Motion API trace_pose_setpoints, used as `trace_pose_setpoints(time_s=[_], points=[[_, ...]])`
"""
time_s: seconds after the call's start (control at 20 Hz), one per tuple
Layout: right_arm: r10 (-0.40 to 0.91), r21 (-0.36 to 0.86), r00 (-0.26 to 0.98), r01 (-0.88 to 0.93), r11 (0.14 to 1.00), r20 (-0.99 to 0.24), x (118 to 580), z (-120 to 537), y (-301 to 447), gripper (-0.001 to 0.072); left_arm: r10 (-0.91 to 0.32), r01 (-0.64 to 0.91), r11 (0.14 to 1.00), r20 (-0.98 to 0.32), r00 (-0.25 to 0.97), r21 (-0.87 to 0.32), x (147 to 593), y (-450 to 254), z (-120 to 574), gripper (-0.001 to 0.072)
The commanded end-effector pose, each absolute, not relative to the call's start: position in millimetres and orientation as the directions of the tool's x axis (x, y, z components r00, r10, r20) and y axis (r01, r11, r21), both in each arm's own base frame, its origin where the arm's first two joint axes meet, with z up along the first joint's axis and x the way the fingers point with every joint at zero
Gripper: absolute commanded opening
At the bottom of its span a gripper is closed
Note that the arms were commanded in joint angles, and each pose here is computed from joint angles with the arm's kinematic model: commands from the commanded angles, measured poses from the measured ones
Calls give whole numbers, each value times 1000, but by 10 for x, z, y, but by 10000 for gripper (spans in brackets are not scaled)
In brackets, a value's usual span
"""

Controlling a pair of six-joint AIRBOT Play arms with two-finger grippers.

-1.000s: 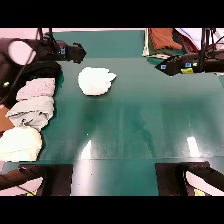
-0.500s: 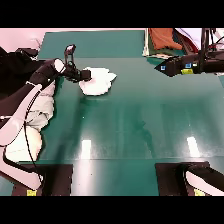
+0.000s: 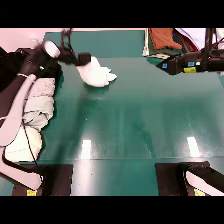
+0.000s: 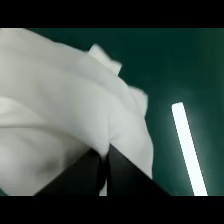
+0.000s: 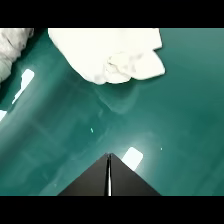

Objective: Fold the shirts.

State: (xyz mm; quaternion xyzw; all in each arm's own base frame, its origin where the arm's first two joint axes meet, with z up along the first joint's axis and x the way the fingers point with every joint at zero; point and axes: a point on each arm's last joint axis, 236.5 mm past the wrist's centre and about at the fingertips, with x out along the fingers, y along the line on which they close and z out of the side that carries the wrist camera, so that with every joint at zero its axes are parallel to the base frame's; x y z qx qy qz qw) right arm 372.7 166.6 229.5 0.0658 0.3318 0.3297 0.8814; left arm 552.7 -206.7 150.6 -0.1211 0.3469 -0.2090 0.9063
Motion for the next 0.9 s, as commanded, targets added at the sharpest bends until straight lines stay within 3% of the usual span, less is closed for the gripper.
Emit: trace_pose_setpoints(time_s=[0.0, 0.1, 0.25, 0.4, 0.55, 0.6, 0.65, 0.7, 0.85], points=[[625, 275, 623, -569, 775, -471, 3685, 2758, 1649, 15, -505, 411, 859, -376, 777, -305, 5124, -2004, 2960, 21], [624, 230, 660, -588, 776, -419, 3667, 3082, 1639, 15, -523, 452, 848, -299, 798, -275, 4630, -1911, 3574, 21], [625, 178, 701, -604, 777, -343, 3623, 3496, 1630, 15, -544, 504, 839, -290, 787, -207, 3984, -1916, 3939, 20], [625, 141, 725, -614, 777, -290, 3562, 3778, 1621, 15, -630, 608, 772, -357, 690, -187, 3605, -2393, 3791, 20], [628, 123, 732, -620, 775, -266, 3517, 3910, 1623, 15, -705, 722, 667, -468, 533, -184, 3339, -3076, 3218, 24], [628, 123, 732, -620, 775, -265, 3515, 3915, 1622, 15, -711, 755, 636, -504, 490, -163, 3296, -3249, 2991, 78], [630, 125, 728, -622, 773, -271, 3506, 3902, 1628, 15, -712, 764, 623, -526, 465, -167, 3303, -3385, 2789, 423], [632, 137, 722, -622, 771, -282, 3491, 3875, 1634, 15, -710, 752, 632, -531, 463, -189, 3373, -3459, 2651, 623], [638, 159, 709, -622, 766, -301, 3463, 3829, 1648, 15, -640, 682, 714, -541, 546, -157, 3794, -3263, 2464, 620]])
